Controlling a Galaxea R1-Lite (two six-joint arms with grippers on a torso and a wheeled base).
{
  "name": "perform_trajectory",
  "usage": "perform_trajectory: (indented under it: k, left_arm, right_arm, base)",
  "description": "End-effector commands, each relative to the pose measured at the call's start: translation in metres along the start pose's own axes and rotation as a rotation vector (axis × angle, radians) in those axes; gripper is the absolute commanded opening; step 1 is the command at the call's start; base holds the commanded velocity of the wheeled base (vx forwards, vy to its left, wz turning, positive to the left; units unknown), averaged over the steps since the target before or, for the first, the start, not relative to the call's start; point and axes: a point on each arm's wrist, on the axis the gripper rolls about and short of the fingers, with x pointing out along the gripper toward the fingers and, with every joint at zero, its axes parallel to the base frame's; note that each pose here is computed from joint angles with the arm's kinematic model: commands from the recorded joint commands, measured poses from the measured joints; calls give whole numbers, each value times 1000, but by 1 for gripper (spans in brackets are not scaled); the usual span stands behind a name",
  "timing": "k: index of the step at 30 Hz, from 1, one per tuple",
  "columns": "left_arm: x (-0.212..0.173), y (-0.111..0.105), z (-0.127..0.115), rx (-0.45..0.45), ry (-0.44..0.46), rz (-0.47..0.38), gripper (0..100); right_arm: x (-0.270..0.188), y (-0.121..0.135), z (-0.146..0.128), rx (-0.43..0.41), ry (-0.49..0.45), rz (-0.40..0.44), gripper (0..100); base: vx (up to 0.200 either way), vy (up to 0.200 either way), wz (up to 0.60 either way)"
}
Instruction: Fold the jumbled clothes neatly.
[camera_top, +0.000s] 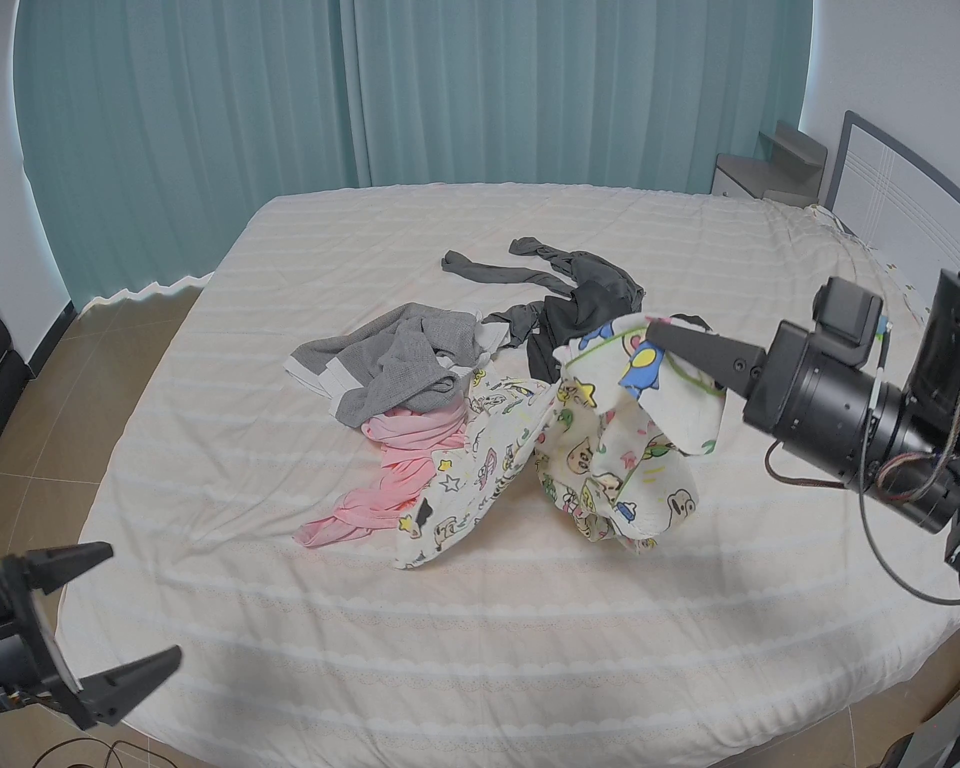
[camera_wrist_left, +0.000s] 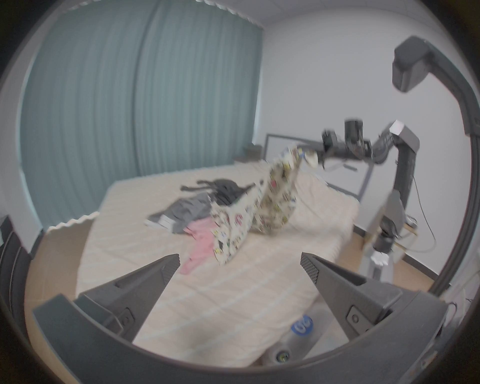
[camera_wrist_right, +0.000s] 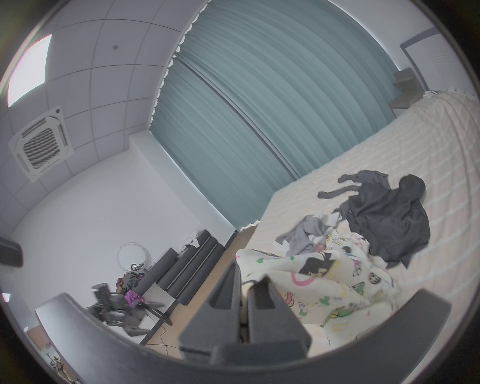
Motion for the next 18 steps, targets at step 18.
perform_trajectory:
  k: [18]
  left_arm:
    - [236, 5, -97, 188, 435, -333, 100]
  right_arm:
    - [-38, 69, 32, -34, -3, 278, 0]
  base:
    - [0, 0, 0]
